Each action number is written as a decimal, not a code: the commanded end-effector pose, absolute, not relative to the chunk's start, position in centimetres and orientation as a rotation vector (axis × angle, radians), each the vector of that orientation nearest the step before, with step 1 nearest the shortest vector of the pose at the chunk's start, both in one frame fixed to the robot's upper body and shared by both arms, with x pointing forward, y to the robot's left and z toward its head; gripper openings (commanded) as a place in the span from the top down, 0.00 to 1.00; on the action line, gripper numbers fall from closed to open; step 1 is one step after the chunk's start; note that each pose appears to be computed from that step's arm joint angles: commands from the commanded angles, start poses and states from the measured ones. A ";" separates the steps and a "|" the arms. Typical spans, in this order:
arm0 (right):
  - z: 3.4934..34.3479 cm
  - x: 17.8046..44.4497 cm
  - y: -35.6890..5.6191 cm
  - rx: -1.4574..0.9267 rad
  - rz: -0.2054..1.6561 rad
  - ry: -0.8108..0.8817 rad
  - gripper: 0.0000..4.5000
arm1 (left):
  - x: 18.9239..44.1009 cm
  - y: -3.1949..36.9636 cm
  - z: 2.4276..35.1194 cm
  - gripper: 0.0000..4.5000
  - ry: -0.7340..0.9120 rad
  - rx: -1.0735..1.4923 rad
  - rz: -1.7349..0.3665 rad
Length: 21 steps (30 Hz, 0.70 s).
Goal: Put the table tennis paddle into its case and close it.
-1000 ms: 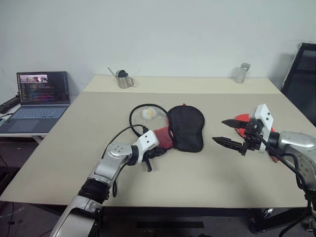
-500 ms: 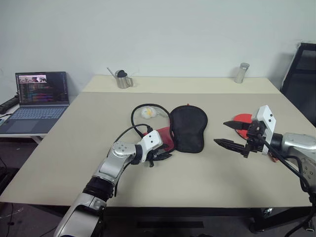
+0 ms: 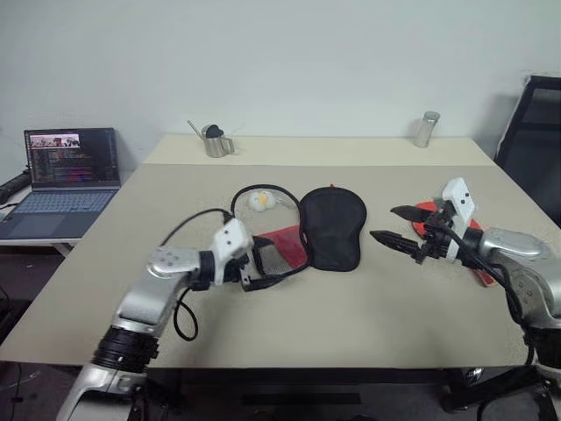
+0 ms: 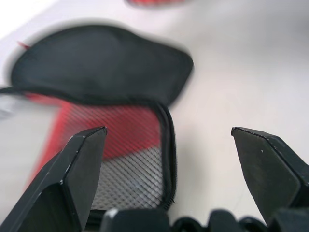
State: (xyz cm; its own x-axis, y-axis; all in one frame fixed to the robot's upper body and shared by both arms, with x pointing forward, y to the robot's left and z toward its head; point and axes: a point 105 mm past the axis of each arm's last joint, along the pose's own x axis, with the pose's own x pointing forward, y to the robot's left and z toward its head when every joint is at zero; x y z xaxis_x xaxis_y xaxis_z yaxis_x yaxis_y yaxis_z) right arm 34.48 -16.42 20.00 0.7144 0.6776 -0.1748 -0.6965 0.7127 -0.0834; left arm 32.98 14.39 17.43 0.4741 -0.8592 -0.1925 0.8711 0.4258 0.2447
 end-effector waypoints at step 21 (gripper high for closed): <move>14.0 42.7 -12.8 -0.075 0.388 0.271 0.00 | 34.1 18.7 21.9 0.00 -0.051 0.228 -0.866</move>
